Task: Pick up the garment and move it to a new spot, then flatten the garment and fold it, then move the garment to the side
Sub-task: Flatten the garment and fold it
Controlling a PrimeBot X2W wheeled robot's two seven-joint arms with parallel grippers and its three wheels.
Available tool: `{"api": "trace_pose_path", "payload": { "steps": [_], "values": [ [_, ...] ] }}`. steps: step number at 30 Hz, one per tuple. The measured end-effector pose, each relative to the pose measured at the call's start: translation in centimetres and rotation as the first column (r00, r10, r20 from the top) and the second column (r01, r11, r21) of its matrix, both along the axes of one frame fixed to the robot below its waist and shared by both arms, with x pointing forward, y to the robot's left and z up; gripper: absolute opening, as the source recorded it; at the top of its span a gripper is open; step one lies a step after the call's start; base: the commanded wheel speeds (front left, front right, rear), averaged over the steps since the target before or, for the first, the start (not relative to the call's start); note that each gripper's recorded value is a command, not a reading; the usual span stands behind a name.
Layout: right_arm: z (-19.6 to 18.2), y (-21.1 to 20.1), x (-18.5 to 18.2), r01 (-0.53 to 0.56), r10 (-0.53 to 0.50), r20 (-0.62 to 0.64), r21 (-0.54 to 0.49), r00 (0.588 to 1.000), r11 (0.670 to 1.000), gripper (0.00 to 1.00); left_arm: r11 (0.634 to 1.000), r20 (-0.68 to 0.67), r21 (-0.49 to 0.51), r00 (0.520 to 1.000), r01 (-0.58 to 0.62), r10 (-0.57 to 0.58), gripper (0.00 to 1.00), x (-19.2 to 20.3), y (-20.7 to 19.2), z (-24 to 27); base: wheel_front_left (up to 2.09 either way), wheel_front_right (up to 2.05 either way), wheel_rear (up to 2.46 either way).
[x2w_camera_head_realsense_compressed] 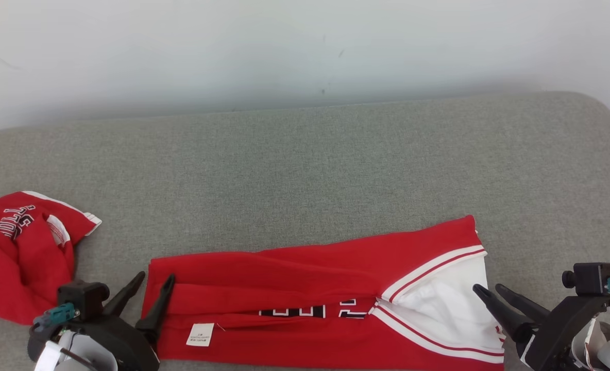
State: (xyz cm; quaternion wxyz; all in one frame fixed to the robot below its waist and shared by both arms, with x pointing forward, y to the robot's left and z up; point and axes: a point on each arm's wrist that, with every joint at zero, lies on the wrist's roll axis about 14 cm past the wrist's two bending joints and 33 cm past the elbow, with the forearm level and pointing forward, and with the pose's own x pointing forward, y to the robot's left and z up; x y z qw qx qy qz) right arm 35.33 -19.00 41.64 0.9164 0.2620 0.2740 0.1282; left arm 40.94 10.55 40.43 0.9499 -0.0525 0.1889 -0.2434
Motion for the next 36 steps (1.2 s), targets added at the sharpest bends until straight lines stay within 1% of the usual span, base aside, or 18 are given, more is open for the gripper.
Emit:
{"api": "trace_pose_path", "payload": {
  "steps": [4,8,11,16,21,24,28,33,34,36],
  "values": [
    [1.0,0.3,0.1,0.013,-0.014,0.027,0.040,1.000,0.999,1.00,1.000,0.041,-0.020,0.999,-0.010,0.010,1.00,0.1,-0.1,1.3,0.00,0.00,0.00],
    [2.2,-0.3,0.2,0.044,-0.048,0.063,0.068,0.997,0.997,1.00,0.998,0.074,-0.042,0.996,-0.036,0.039,1.00,-0.2,0.2,2.3,0.00,0.00,0.00],
    [2.5,-1.3,-0.2,0.064,-0.068,0.084,0.052,0.994,0.997,1.00,0.997,0.106,-0.056,0.993,-0.048,0.054,1.00,-0.6,0.1,3.1,0.00,0.00,0.00],
    [2.6,-4.2,-0.6,0.130,-0.126,0.133,-0.020,0.983,0.991,1.00,0.993,0.163,-0.084,0.982,-0.081,0.094,1.00,-1.6,0.2,4.8,0.00,0.00,0.00],
    [2.1,-4.6,-0.9,0.147,-0.140,0.145,-0.042,0.979,0.988,1.00,0.990,0.210,-0.086,0.969,-0.115,0.131,1.00,-2.7,0.8,5.8,0.00,0.00,0.00],
    [1.7,-4.9,-1.0,0.162,-0.153,0.146,-0.054,0.977,0.985,1.00,0.982,0.253,-0.095,0.951,-0.161,0.180,1.00,-2.7,1.7,7.0,0.00,0.00,0.00],
    [0.6,-6.2,-1.4,0.191,-0.176,0.134,-0.112,0.975,0.975,1.00,0.971,0.301,-0.078,0.923,-0.226,0.239,1.00,-3.4,3.3,8.0,0.00,0.00,0.00],
    [0.0,-5.6,-0.9,0.192,-0.179,0.119,-0.116,0.977,0.975,1.00,0.949,0.357,-0.072,0.881,-0.306,0.311,1.00,-4.2,5.3,9.4,0.00,0.00,0.00],
    [-0.3,-5.3,-0.6,0.182,-0.170,0.106,-0.125,0.980,0.975,1.00,0.940,0.378,-0.071,0.862,-0.335,0.336,1.00,-4.5,5.9,9.9,0.00,0.00,0.00],
    [-0.5,-5.0,-0.3,0.171,-0.160,0.090,-0.132,0.983,0.976,1.00,0.931,0.395,-0.060,0.848,-0.360,0.353,1.00,-5.0,6.5,10.2,0.00,0.00,0.00]
  ]
}}
